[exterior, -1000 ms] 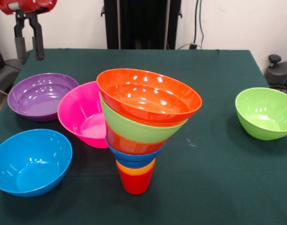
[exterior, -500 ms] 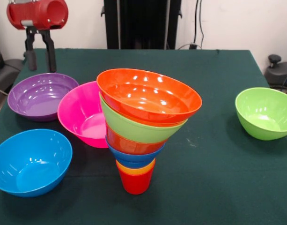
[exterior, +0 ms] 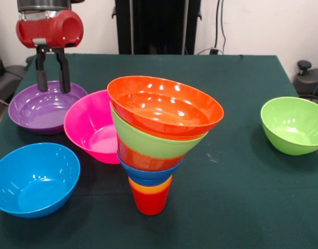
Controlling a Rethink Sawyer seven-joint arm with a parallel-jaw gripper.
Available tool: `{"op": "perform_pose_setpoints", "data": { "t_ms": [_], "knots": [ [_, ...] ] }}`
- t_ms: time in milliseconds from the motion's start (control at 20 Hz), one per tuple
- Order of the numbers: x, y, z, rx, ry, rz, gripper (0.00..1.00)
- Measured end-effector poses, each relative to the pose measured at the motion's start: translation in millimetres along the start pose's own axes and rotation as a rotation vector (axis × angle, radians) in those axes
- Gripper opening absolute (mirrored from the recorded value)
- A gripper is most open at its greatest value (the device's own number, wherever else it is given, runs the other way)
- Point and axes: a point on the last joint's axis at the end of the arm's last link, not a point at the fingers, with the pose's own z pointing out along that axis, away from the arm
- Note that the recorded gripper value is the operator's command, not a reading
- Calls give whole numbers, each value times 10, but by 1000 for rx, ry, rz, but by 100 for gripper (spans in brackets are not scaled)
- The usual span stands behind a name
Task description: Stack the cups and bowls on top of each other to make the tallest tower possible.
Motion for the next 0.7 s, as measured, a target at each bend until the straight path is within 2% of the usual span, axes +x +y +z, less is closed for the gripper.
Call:
{"op": "perform_pose_setpoints", "data": {
  "t_ms": [300, 700],
  "knots": [
    [128, -19, 146, -34, -24, -32, 100],
    [305, -47, 293, -54, -28, -60, 100]
  ]
}}
